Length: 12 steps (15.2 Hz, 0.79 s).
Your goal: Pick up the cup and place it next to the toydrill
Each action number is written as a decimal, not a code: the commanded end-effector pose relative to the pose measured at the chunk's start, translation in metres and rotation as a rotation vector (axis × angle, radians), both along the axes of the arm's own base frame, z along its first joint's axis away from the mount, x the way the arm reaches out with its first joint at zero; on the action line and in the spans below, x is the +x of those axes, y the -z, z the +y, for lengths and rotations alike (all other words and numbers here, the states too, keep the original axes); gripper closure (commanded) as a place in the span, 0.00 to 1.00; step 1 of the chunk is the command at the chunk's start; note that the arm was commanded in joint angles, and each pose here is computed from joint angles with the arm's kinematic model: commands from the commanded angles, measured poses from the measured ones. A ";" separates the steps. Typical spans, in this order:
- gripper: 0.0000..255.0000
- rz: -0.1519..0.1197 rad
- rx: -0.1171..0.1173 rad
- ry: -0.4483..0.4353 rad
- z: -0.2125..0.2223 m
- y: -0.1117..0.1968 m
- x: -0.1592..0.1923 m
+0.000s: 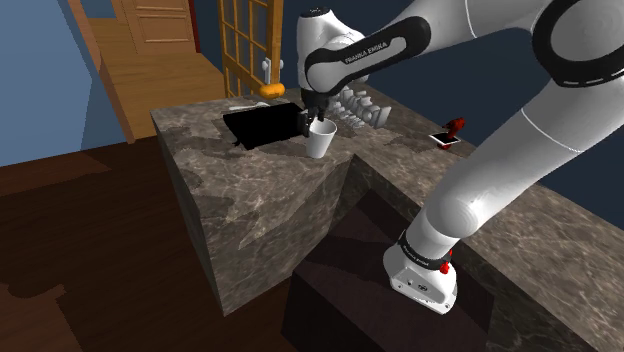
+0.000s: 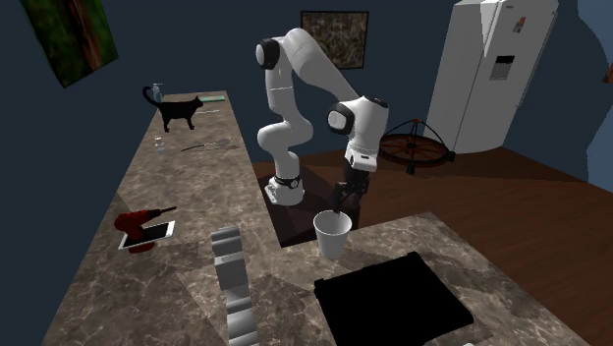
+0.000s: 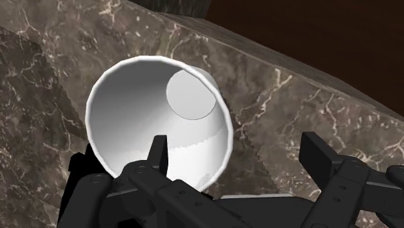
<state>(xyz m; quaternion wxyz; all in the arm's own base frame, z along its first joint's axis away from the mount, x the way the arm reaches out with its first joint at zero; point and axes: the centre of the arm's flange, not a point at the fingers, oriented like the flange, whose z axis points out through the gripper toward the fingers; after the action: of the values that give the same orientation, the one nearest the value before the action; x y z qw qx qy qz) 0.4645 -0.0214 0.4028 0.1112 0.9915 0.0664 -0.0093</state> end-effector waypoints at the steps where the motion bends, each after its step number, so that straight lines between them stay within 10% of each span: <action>1: 0.00 -0.004 -0.010 -0.005 -0.001 0.012 0.004; 12: 0.00 -0.004 -0.010 -0.005 -0.009 0.046 0.004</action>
<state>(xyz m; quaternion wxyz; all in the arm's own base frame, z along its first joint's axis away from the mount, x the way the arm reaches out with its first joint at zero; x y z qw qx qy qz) 0.4684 -0.0306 0.3571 0.1165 0.9908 0.0687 -0.0076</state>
